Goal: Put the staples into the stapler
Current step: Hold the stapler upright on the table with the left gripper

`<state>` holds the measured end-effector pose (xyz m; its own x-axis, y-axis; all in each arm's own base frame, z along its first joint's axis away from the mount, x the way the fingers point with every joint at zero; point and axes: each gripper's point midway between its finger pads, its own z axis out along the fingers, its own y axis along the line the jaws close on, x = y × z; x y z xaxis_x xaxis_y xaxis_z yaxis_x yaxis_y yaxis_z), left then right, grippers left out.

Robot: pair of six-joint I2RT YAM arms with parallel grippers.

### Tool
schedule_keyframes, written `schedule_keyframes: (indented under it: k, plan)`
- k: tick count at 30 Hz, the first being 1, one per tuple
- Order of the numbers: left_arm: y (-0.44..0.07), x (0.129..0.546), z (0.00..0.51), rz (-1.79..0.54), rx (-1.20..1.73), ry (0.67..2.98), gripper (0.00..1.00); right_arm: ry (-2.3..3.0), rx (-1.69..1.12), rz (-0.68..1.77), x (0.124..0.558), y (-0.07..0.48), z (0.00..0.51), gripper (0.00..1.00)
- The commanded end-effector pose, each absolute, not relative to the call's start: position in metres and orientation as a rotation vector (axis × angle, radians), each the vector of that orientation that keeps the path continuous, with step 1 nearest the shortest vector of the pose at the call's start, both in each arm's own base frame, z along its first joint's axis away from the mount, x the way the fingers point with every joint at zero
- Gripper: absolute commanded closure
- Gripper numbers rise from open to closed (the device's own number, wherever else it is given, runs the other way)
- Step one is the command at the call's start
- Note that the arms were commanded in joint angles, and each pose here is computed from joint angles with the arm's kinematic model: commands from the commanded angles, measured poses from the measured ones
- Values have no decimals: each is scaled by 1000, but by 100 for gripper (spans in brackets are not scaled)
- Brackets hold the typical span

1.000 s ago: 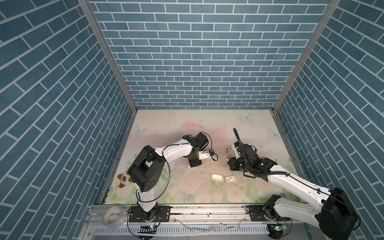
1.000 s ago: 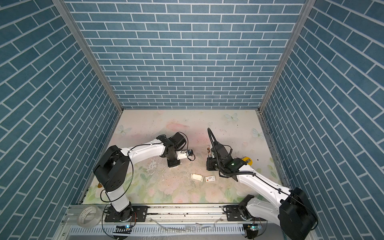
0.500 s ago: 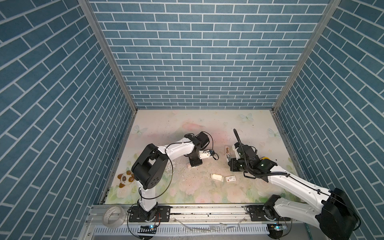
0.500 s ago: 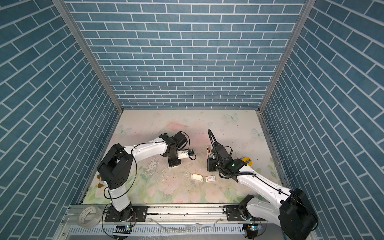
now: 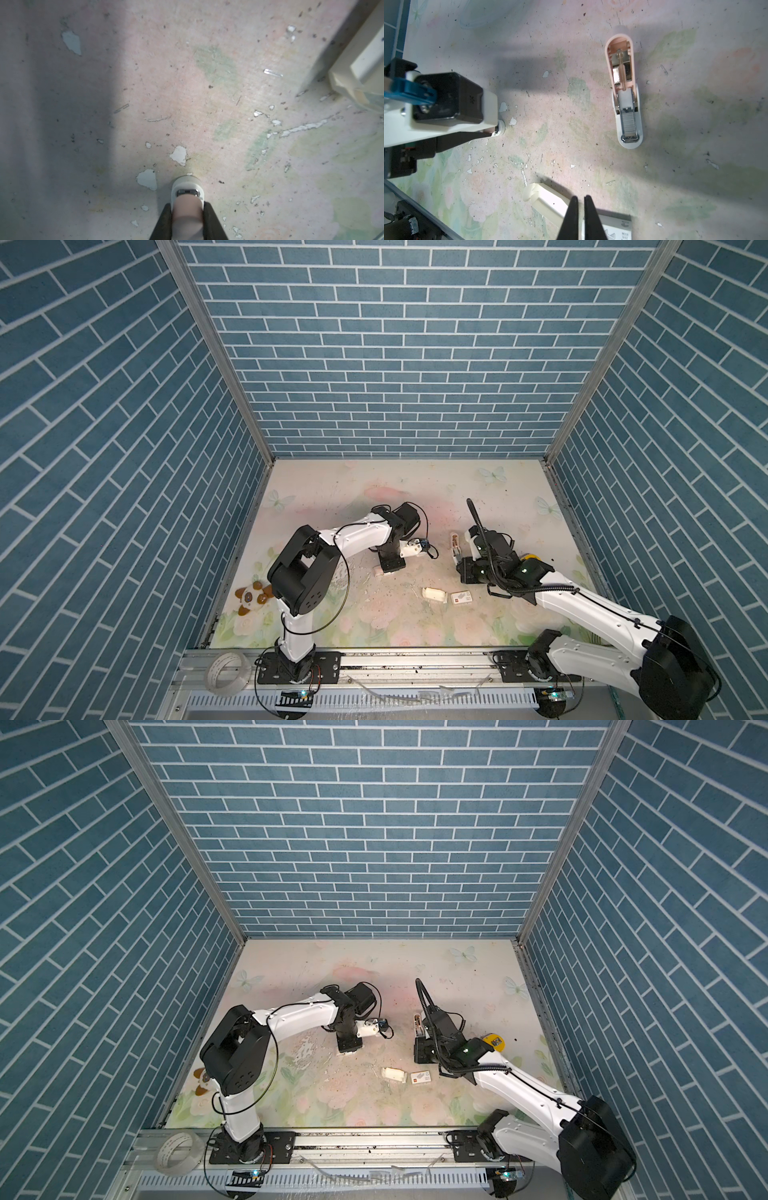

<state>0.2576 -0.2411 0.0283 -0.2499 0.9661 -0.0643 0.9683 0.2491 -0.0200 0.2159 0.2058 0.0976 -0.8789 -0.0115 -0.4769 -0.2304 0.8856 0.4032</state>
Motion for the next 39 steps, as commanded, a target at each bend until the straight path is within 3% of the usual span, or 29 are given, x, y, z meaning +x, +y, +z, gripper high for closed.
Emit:
schedule_keyframes:
  k: [1, 17, 39]
  plan:
    - [-213, 221, -36, -75, 2027, 2640, 100, 2578, -130, 643, 216, 204, 99, 90]
    - [-207, 218, -47, -32, 2052, 2673, 100, 2578, -135, 642, 216, 204, 99, 90]
    - [-220, 251, 25, 43, 1901, 2485, 100, 2570, -129, 636, 218, 204, 100, 90]
